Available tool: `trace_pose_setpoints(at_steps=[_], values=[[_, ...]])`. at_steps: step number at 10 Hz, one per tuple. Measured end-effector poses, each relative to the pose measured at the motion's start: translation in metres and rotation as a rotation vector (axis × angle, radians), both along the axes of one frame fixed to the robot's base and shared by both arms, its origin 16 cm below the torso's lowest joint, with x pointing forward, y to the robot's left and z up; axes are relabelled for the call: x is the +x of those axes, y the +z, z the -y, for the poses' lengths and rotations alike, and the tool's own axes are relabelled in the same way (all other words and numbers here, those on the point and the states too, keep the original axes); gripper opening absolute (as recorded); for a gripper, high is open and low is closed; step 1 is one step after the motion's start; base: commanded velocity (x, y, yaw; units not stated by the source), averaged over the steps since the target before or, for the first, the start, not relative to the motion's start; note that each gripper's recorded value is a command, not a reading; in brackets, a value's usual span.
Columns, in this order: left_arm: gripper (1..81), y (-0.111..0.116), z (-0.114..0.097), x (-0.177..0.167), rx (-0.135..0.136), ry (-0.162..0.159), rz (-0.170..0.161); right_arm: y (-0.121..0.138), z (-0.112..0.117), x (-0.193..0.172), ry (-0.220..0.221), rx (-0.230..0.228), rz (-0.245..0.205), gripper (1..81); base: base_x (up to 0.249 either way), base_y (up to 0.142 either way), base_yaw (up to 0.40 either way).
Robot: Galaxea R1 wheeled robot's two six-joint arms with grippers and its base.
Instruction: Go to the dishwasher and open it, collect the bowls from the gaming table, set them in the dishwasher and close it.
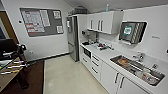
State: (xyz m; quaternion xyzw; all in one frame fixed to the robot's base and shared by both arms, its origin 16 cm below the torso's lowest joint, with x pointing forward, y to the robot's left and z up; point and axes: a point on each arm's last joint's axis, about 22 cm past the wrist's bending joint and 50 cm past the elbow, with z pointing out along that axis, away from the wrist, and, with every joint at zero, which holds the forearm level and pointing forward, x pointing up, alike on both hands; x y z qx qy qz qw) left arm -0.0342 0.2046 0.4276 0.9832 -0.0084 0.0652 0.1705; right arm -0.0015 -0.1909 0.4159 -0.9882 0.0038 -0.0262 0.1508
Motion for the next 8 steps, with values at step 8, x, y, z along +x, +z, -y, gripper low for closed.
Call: trace_pose_setpoints(at_steps=[8], values=[[81.1, -0.0003, -0.0033, 0.001, 0.005, 0.001, 0.004, 0.0, 0.0002, 0.0023, 0.0, -0.001, 0.003, 81.1, 0.0, 0.0, 0.343]])
